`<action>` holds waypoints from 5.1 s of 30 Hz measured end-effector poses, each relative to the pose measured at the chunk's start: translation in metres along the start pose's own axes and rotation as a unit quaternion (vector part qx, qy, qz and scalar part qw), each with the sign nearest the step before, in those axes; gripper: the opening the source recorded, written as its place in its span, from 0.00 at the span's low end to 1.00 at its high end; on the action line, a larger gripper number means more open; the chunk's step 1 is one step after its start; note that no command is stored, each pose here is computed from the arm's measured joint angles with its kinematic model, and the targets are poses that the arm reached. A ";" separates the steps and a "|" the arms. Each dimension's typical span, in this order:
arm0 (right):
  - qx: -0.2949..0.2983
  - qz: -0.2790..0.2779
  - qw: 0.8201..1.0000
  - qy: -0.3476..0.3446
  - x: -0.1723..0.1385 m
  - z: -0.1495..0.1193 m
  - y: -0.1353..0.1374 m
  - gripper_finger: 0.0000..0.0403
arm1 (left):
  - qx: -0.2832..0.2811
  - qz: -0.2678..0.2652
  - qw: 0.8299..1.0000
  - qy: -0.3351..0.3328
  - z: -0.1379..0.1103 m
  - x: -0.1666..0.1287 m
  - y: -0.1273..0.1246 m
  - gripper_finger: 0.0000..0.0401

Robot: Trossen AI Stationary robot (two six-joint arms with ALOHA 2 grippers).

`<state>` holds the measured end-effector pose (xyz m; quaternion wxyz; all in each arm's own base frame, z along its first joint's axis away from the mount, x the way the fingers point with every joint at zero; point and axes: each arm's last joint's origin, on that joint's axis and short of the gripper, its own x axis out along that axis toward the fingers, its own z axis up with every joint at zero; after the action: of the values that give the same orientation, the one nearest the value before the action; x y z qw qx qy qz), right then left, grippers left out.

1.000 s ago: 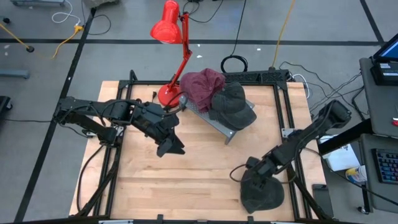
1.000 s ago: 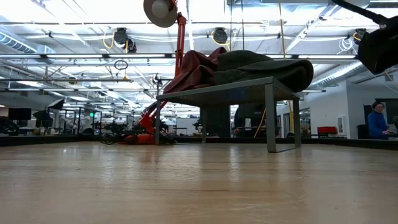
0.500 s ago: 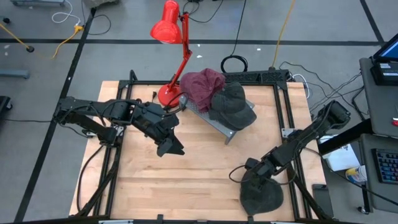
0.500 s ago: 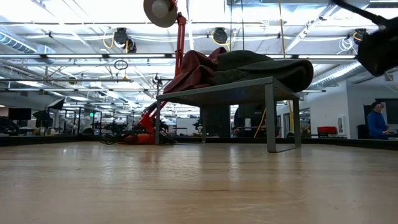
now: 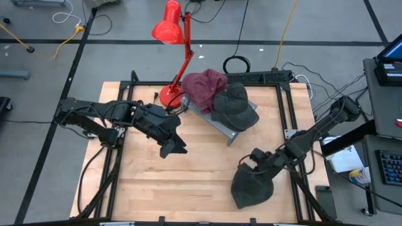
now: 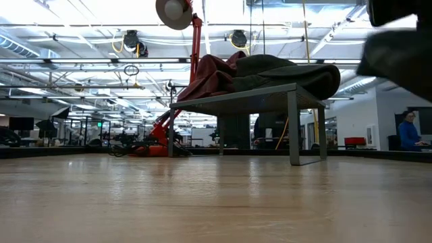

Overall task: Pick & Place hat
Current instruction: Stack the black cap on top of the black cap on the shelf

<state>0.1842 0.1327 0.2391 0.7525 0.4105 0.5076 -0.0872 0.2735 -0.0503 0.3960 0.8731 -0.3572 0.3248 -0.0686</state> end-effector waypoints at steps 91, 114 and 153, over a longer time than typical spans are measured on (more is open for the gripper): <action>0.015 0.292 0.772 -0.564 -0.173 0.122 0.090 0.00 | 0.262 0.120 0.900 -0.327 0.001 0.003 -0.060 0.53; -0.140 0.272 0.781 -0.544 -0.176 0.117 0.091 0.06 | 0.239 0.050 0.915 -0.322 -0.005 0.000 -0.070 0.02; -0.297 0.265 0.887 -0.236 -0.175 0.167 0.079 0.53 | 0.139 -0.116 0.982 -0.058 -0.047 -0.002 -0.074 0.02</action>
<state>0.2605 0.0158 0.4517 0.9318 0.2545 0.1899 0.1758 0.2509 -0.1312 0.4215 0.9175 -0.2710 0.2175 -0.1936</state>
